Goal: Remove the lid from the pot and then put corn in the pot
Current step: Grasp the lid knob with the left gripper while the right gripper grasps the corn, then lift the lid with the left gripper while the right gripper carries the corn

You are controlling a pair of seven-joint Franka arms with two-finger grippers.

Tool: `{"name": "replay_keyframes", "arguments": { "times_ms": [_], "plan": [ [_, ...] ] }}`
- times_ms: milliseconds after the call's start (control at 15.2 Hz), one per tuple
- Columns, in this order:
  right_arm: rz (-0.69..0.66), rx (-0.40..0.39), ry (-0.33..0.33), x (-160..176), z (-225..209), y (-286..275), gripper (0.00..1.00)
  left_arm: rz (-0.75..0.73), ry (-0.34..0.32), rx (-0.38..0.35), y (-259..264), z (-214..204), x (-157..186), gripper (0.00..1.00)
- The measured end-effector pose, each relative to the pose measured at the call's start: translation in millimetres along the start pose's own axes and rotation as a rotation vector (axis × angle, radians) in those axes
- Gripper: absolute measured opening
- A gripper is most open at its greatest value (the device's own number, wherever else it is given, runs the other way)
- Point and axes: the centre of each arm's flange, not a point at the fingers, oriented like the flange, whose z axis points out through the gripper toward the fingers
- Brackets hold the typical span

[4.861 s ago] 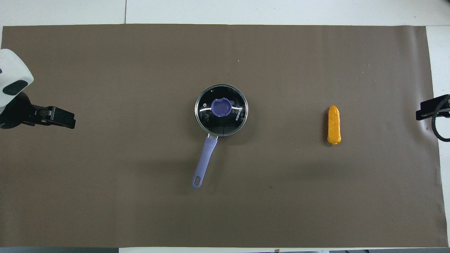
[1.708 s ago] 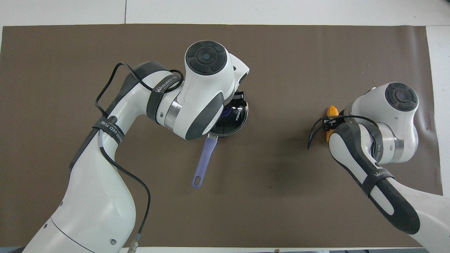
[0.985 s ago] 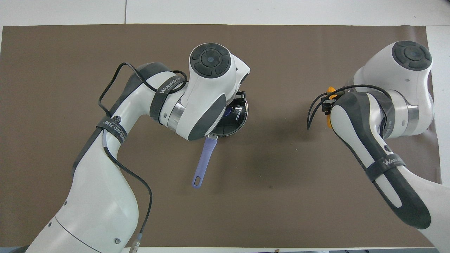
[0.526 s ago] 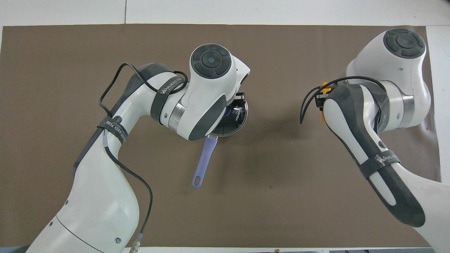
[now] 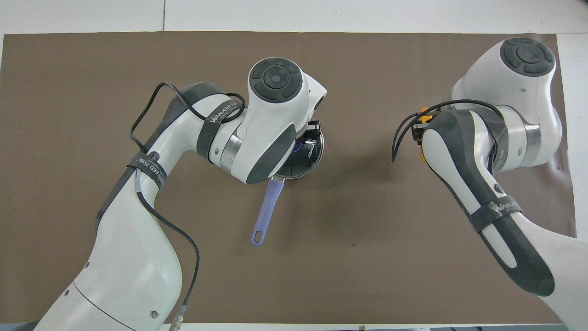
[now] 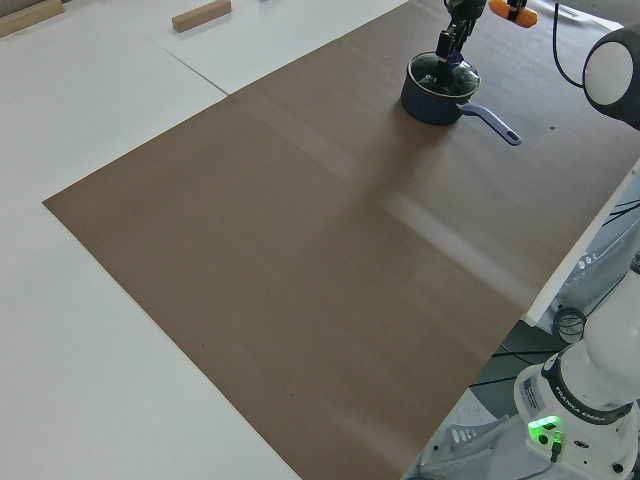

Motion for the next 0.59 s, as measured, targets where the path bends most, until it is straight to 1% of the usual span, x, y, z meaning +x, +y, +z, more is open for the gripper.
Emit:
{"name": "replay_keyframes", "arguments": {
  "times_ms": [131, 328, 460, 591],
  "plan": [
    [0.007, 0.000, 0.001, 0, 0, 0, 0.38, -0.013, -0.001, -0.008, -1, -12, 0, 0.68],
    [0.034, 0.015, 0.011, 1, -6, -11, 0.38, -0.038, 0.005, -0.020, -18, -59, -2, 0.68],
    [0.054, 0.047, 0.035, 3, -20, -35, 0.38, -0.067, 0.008, -0.019, -48, -93, 5, 0.68],
    [0.075, 0.067, 0.065, 4, -37, -71, 0.38, -0.051, 0.003, -0.014, -89, -119, 17, 0.68]
  ]
}}
